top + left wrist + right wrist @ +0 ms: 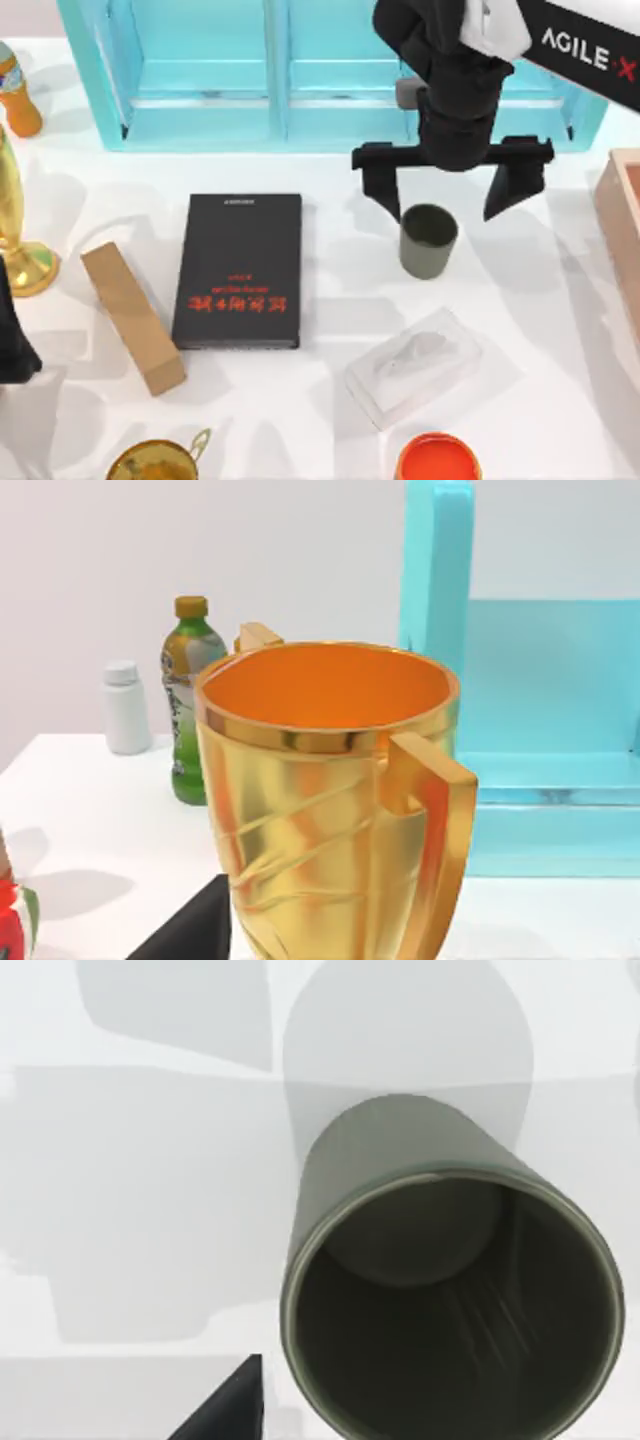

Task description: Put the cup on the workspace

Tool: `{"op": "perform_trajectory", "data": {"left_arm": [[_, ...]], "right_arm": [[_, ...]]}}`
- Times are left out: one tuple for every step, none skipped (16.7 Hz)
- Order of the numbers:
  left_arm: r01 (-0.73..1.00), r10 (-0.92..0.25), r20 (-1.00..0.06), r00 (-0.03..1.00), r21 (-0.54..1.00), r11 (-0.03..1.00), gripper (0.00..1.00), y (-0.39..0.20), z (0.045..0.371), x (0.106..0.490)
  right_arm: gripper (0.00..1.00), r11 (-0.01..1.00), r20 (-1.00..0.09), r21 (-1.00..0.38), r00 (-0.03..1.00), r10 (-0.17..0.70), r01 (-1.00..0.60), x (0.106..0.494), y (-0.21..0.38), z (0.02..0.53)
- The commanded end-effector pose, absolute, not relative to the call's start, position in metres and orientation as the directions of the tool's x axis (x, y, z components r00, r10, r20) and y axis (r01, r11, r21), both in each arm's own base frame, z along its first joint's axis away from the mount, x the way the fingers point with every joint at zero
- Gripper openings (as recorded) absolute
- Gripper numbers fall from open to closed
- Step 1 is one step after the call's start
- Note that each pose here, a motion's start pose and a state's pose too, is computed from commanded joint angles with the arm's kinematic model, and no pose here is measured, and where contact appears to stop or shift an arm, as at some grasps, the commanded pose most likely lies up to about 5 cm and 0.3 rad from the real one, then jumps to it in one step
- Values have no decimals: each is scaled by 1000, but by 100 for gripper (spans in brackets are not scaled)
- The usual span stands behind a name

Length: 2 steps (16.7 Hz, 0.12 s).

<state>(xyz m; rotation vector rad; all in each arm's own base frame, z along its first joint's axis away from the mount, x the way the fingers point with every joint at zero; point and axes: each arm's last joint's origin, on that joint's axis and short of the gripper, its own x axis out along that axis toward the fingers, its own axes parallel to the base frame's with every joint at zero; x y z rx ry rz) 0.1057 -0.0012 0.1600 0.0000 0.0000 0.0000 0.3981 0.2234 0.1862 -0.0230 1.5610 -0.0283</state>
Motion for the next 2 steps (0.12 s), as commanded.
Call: {"op": "perform_trajectory", "data": {"left_arm": [[0,0,0,1000,0,1000,100,-1,160,106],[0,0,0,1000,0,1000,100,-1,160,106]], "right_arm": [[100,999,-999,-33,10,-33,4,398,223,186],[100,999,-999,-33,10,-33,4,398,223,186]]}}
